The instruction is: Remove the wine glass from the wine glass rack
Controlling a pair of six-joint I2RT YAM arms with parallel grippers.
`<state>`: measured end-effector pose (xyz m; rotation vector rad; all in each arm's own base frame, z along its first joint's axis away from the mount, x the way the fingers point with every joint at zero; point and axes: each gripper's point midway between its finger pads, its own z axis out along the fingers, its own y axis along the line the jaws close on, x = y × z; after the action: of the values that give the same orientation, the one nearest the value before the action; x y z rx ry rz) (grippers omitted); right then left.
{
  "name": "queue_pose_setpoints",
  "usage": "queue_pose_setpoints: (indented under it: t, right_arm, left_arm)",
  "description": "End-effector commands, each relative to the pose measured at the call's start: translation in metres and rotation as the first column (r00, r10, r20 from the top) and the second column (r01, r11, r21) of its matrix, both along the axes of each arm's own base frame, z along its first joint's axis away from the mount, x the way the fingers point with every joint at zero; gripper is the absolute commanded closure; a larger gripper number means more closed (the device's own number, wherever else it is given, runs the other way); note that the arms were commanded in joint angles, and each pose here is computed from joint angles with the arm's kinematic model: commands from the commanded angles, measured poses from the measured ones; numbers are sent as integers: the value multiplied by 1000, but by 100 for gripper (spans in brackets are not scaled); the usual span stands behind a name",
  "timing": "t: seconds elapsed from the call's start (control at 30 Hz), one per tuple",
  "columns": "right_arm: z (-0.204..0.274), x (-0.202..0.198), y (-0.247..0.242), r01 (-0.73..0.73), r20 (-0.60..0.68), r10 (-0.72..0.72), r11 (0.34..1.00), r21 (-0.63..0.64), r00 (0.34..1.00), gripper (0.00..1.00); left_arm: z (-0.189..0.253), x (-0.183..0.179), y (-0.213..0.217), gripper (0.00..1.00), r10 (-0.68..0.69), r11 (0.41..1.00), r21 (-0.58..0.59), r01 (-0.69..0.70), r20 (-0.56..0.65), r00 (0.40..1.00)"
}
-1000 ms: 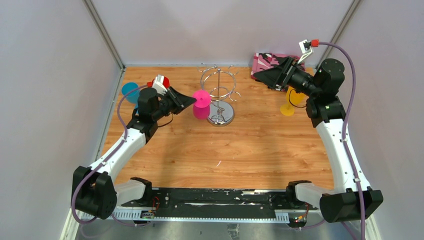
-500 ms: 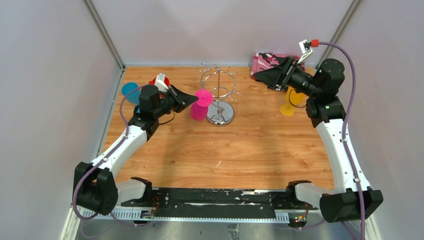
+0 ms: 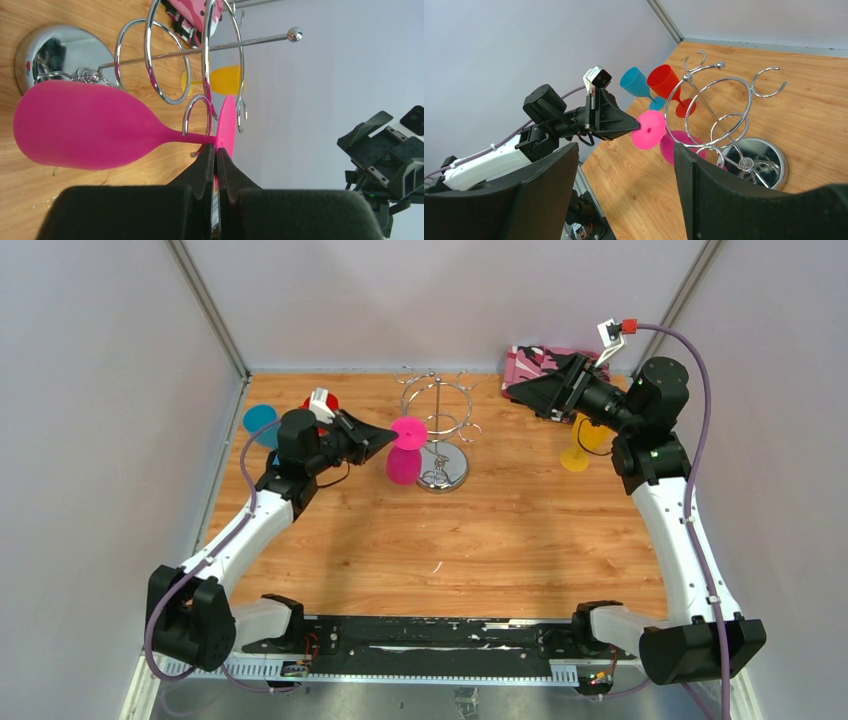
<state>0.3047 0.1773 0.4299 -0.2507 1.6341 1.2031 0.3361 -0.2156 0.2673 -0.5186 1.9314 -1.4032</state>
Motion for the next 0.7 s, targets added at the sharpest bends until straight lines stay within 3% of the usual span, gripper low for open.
queue_pose_setpoints:
  t: [0.0,0.37,0.67]
  right_arm:
    - [2,-1,-2,-8,9,8,1000,14,1000,26]
    - [1,0,-1,-18,4,18,1000,22,1000,26]
    - [1,-1,-1,-20,6,19,1000,24,1000,26]
  left_arm:
    - [19,-2,5,100,9,1000,-24,-9,24,1000]
    - [32,-10,41,100,125,990,49,-129,70,990]
    - [34,-22,44,100,115,991,57,-119,66,991]
